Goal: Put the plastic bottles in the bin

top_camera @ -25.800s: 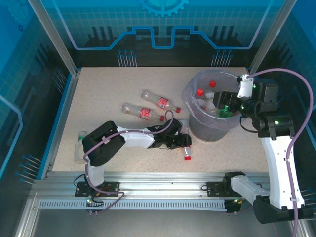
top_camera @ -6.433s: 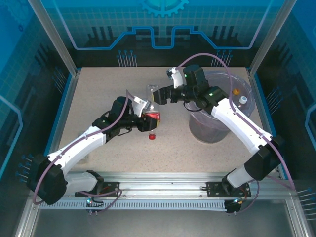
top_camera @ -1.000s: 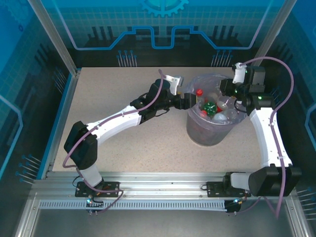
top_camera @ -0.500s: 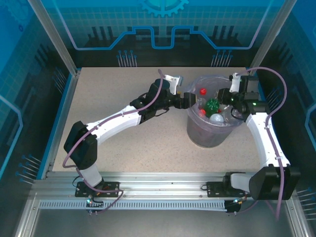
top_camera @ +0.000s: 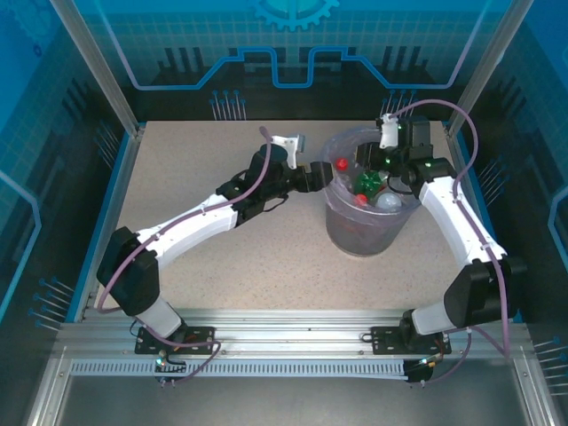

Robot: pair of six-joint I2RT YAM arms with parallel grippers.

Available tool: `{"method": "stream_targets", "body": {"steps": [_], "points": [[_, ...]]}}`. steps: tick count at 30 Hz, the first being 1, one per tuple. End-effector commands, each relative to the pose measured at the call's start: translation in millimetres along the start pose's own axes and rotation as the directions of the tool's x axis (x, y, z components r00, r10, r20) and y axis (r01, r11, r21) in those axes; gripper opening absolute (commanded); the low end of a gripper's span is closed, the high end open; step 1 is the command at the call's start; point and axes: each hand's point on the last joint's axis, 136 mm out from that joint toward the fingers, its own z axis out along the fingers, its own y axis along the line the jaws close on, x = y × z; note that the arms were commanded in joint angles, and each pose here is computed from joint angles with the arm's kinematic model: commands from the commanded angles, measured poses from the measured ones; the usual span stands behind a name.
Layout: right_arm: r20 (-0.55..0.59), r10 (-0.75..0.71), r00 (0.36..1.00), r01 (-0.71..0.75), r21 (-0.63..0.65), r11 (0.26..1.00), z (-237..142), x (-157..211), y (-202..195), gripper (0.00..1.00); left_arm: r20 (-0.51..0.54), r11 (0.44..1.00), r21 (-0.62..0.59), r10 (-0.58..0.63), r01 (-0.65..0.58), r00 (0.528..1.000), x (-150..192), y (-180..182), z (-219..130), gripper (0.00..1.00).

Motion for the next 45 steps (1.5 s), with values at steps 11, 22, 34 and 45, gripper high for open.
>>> {"method": "stream_targets", "body": {"steps": [11, 22, 34, 45], "points": [[0.035, 0.053, 0.998, -0.059, 0.190, 0.980, -141.4, -26.5, -43.4, 0.62, 0.017, 1.000, -0.012, 0.022, -0.022, 1.000, -5.1, 2.1, -17.7, 0.94], [0.013, 0.269, 0.963, -0.267, 0.154, 0.951, -138.4, 26.3, -84.9, 0.70, 0.083, 0.991, 0.021, 0.127, -0.129, 0.988, -36.8, -15.1, -67.4, 0.99], [-0.113, 0.263, 0.958, -0.277, -0.133, 0.952, -88.7, 37.7, -31.6, 0.70, 0.048, 0.914, -0.401, 0.084, -0.058, 0.995, -14.3, 120.1, -154.6, 0.99], [-0.240, 0.136, 0.961, -0.215, -0.343, 0.914, -13.0, 45.5, 63.2, 0.70, 0.087, 0.666, -0.743, -0.007, 0.069, 0.996, 46.6, 232.2, -254.6, 0.99]]}}
